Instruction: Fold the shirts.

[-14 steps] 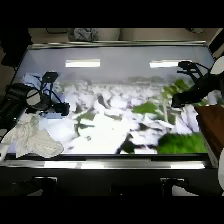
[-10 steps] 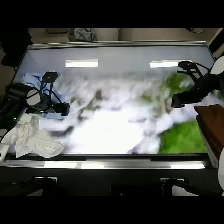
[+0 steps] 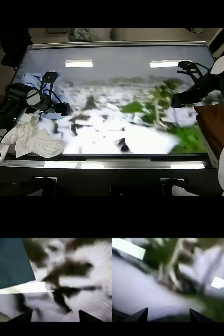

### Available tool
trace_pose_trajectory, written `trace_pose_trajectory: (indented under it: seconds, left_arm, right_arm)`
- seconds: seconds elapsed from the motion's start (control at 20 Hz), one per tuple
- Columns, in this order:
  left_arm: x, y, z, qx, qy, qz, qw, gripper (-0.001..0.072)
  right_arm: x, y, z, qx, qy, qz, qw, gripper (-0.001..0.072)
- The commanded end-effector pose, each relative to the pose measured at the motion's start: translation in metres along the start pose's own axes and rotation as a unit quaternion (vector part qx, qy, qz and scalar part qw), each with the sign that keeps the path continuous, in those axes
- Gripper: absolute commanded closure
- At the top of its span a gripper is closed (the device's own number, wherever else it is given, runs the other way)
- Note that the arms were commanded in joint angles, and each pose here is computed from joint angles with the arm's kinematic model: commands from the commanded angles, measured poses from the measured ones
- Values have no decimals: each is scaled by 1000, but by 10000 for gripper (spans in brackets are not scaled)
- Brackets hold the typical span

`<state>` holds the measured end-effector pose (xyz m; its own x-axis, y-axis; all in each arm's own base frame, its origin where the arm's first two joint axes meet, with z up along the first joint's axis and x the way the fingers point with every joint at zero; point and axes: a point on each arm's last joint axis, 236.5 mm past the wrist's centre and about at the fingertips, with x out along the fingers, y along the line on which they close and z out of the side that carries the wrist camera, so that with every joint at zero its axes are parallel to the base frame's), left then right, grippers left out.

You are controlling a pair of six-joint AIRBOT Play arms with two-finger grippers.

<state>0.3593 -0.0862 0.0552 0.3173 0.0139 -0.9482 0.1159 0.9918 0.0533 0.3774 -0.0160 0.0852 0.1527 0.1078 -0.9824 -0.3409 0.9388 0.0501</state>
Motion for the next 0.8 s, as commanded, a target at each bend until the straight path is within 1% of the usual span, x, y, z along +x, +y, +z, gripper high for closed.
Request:
trace_pose_trajectory:
  seconds: [0.0,0.2,0.4,0.5,0.6,0.75]
  left_arm:
    - [0,-1,5,0,-12,-3,1000,7]
    - [0,-11,53,2,-109,-22,994,8]
    - [2,-24,65,-2,-130,-42,991,7]
    - [-5,-18,108,-12,-212,-46,976,5]
    - [-12,15,158,-64,-276,-41,958,4]
    - [1,125,224,-179,-286,-2,941,4]
  right_arm:
    - [0,0,1,1,-1,0,1000,101]
    - [-3,-17,36,8,-76,-35,996,101]
    - [-11,-31,66,8,-142,-66,988,101]
    - [-18,-39,83,8,-179,-84,980,101]
    - [-21,-41,89,8,-193,-89,977,101]
    - [-20,-37,90,10,-193,-79,978,101]
